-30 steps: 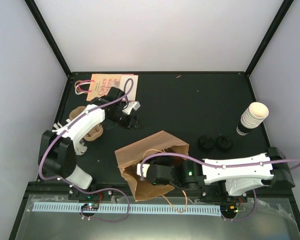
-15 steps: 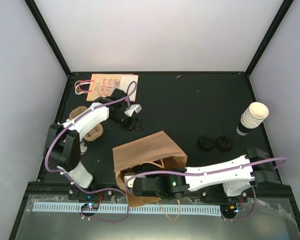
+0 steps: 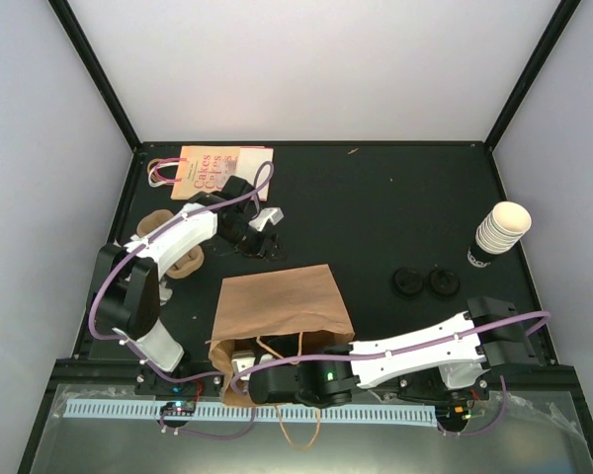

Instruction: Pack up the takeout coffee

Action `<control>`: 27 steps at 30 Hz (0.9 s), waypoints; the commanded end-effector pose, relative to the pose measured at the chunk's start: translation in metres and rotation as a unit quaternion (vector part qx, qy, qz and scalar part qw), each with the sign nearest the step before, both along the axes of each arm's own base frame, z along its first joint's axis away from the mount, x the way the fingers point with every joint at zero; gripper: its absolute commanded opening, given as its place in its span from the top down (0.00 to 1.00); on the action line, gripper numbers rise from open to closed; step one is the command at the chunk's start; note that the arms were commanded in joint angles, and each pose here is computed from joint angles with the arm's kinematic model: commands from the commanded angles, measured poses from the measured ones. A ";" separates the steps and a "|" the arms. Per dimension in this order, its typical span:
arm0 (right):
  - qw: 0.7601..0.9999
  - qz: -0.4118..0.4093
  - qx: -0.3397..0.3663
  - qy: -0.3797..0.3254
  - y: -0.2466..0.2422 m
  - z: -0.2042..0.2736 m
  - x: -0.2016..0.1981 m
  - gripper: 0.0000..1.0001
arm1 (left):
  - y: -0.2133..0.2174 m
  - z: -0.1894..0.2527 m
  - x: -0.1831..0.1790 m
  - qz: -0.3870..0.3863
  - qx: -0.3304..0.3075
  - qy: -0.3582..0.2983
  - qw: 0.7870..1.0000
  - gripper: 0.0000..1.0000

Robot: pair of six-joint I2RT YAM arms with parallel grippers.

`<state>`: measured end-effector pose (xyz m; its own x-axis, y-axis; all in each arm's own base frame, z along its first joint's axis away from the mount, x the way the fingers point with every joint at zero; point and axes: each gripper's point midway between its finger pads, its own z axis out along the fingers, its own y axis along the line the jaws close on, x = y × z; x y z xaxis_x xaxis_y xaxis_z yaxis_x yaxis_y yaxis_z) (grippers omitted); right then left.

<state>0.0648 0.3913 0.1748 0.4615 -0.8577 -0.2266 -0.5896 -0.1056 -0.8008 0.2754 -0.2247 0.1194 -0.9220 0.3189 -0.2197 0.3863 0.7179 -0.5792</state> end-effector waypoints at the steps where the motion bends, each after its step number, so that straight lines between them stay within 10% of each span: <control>1: 0.999 -0.012 0.033 -0.018 0.004 0.022 0.001 0.44 | -0.004 0.004 0.000 -0.010 -0.011 -0.009 1.000 0.47; 27: 0.990 -0.111 -0.091 -0.009 -0.072 -0.020 0.017 0.44 | -0.007 -0.001 0.008 -0.005 -0.006 -0.018 1.000 0.47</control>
